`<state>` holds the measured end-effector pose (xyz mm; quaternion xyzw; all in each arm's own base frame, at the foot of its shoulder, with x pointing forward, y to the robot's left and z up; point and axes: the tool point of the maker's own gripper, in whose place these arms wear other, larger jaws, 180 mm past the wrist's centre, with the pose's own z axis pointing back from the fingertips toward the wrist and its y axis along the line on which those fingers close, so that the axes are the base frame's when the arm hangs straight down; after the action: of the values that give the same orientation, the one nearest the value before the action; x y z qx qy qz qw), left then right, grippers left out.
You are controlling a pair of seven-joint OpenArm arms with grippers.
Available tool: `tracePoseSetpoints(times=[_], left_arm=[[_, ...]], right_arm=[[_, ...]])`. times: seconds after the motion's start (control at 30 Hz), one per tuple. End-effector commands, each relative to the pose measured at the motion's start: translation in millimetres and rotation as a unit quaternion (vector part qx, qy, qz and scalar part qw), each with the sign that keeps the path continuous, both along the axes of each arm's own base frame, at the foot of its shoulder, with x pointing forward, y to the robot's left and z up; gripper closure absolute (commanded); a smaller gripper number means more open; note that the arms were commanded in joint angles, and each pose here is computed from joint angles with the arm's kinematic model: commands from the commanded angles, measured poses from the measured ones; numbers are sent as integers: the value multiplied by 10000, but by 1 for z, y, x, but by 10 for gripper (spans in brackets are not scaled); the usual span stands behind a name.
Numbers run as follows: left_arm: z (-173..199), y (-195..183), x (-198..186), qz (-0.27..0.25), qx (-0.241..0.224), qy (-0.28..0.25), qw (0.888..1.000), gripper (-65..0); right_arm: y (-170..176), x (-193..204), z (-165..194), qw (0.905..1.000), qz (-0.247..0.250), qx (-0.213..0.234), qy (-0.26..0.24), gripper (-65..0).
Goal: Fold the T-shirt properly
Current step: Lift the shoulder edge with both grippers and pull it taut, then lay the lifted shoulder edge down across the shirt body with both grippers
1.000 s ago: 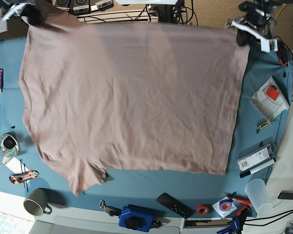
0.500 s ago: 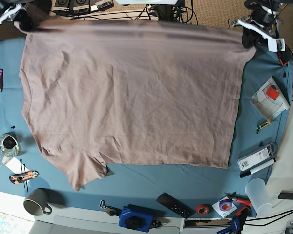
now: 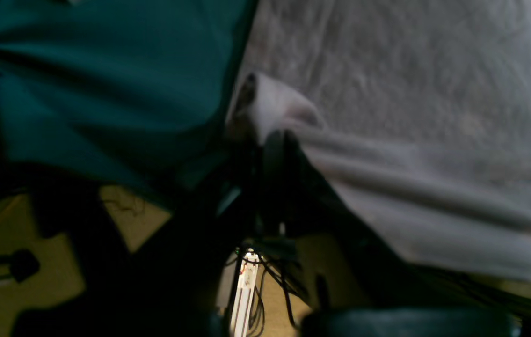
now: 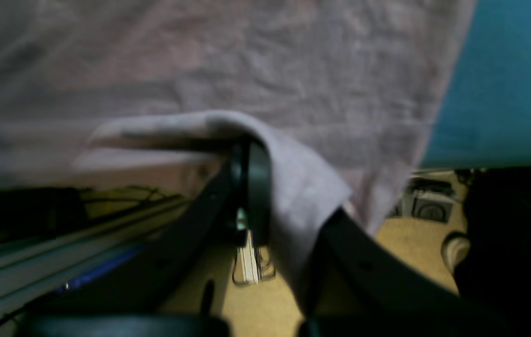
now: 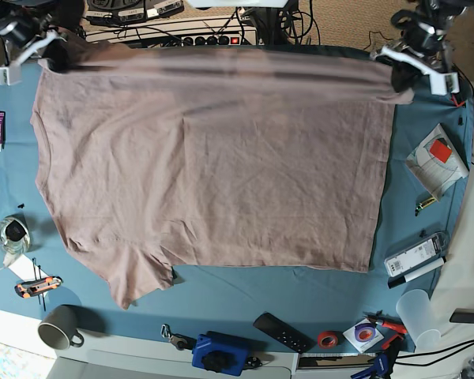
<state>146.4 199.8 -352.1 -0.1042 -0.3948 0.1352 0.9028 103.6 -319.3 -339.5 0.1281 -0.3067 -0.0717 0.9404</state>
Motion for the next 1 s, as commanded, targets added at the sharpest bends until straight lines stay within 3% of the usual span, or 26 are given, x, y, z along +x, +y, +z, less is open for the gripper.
tracePoseSetpoints(times=[0.0, 0.33, 0.53, 0.8, 0.97], left_arm=[[6, -2, 7, -60, 48, -174, 9998, 0], [11, 4, 36, 105, 493, -404, 9979, 0], [21, 4, 58, 20, 542, -741, 9958, 0], [1, 0, 94, -236, 646, -777, 9946, 0], [12, 1, 114, -202, 642, -1027, 9924, 0]], right_arm=[[-3, 11, 11, 9996, 19, -71, -270, 0], [-13, 42, 24, 9962, -95, -329, -804, 0], [-24, 69, 34, 9914, -174, -662, -1117, 0], [-35, 104, 49, 9826, 116, -1293, -1325, 0], [-34, 123, 46, 9803, 123, -1394, -1392, 0]])
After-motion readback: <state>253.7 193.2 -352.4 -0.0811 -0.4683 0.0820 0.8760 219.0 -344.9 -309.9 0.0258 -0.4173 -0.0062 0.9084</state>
